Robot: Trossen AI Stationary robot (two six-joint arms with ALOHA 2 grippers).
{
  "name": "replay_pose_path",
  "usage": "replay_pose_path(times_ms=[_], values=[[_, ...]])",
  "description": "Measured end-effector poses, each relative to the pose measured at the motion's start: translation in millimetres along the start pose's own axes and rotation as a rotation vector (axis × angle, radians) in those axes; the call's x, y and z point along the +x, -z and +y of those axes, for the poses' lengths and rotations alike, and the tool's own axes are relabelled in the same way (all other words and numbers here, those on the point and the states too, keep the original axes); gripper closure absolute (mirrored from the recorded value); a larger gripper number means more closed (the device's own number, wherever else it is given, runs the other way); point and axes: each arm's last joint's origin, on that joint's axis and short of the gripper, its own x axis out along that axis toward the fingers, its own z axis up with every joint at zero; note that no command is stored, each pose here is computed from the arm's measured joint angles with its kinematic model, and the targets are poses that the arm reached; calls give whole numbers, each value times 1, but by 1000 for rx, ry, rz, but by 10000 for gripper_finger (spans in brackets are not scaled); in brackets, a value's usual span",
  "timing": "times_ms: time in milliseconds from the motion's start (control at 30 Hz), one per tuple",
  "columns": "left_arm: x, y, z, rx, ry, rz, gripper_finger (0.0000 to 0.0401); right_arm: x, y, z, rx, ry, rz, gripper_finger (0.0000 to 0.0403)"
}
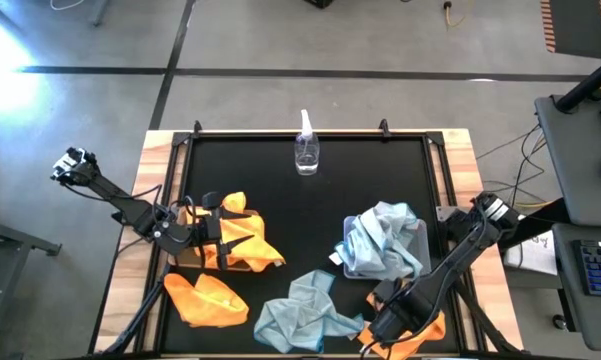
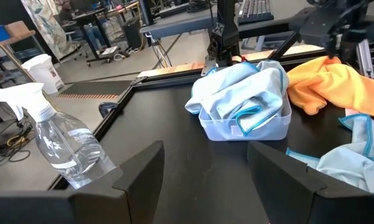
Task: Sort microfiber towel by color & place in baskets
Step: Put the right orange microfiber cloth into the orange bin
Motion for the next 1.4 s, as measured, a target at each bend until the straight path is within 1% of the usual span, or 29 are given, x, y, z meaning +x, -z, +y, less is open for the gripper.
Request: replay_pose_path(times_ms=[133,600,967,1133,1233,1400], values=[[0,0,0,-1,0,-1,187,2,-1,-7,19,78,-6,284],[0,0,0,-5,0,-4,187,29,-10,-24,-22,189,-10,284],[0,0,0,-16,1,-4,187,58,-18,-25,-80,111,-8,284],[0,0,0,-17,1,-4,187,69,-22,-34,-69,149,-8,284],[0,0,0,-16,1,-4,187,76,-24,-37,-68,151,-8,284],[0,0,0,-20,1,-4,187,91,-28,-39,-91,94,-8,284]])
